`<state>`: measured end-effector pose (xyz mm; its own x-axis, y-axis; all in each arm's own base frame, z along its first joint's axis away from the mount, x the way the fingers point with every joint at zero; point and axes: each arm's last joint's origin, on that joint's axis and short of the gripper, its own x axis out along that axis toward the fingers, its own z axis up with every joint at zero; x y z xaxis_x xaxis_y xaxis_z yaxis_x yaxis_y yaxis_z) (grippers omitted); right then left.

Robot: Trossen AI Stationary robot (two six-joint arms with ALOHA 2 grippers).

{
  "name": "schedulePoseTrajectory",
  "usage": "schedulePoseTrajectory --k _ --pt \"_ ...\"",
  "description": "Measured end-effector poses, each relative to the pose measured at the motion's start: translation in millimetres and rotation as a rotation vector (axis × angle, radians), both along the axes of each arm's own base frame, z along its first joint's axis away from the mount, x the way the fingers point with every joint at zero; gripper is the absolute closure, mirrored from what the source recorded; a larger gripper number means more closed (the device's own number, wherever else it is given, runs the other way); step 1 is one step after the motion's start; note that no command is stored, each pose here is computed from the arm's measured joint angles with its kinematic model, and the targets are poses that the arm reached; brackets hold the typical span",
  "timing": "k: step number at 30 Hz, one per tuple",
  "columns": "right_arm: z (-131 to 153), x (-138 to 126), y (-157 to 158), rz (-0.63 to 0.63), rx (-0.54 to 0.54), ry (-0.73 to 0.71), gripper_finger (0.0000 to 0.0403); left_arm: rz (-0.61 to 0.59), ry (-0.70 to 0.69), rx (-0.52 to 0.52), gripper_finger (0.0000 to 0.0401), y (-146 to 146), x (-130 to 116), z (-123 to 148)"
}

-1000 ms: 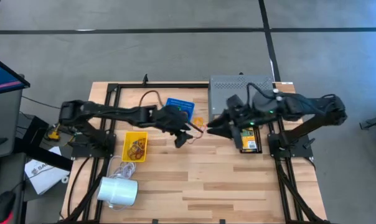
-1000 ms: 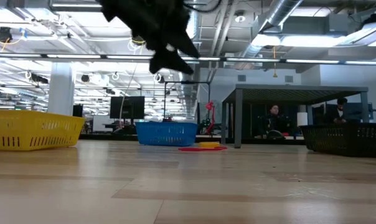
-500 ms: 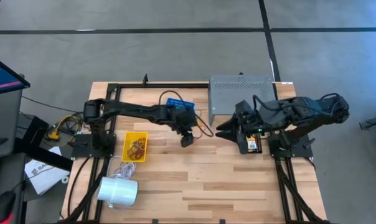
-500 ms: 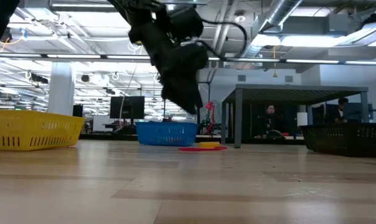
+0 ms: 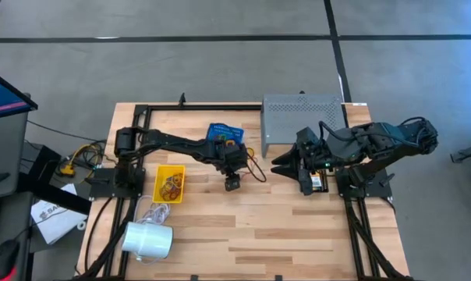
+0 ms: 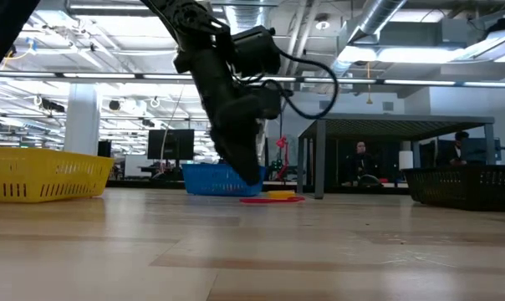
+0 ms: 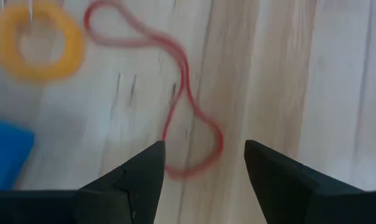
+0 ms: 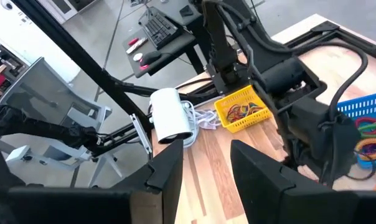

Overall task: Pick & Place Office Desk Supplies
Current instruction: Put the red rubber band into the yellow bin

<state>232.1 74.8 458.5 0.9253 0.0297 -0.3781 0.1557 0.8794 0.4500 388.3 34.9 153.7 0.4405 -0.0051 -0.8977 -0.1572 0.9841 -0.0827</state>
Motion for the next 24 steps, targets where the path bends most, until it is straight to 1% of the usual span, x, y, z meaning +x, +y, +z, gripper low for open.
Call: schedulePoseTrajectory --k 2,6,7,12,17,24 --pt "0 0 0 0.000 0.000 -0.001 0.0272 -0.025 0.000 0.031 0.0187 -2 1 -2" --pt "0 0 0 0.000 0.001 -0.002 0.0272 -0.082 0.005 0.134 0.0187 -8 2 -2" --pt "0 0 0 -0.001 0.001 -0.002 0.0272 -0.091 0.006 0.145 0.0187 -9 2 -2" --pt "0 0 0 -0.005 0.010 -0.003 0.0272 -0.101 0.010 0.149 0.0187 -9 3 -5" --pt "0 0 0 -0.007 0.014 -0.002 0.0272 -0.101 0.063 0.140 0.0187 -9 2 -16" --pt "0 0 2 0.000 0.021 -0.002 0.0272 -0.118 0.073 0.077 0.0187 -10 4 -24"
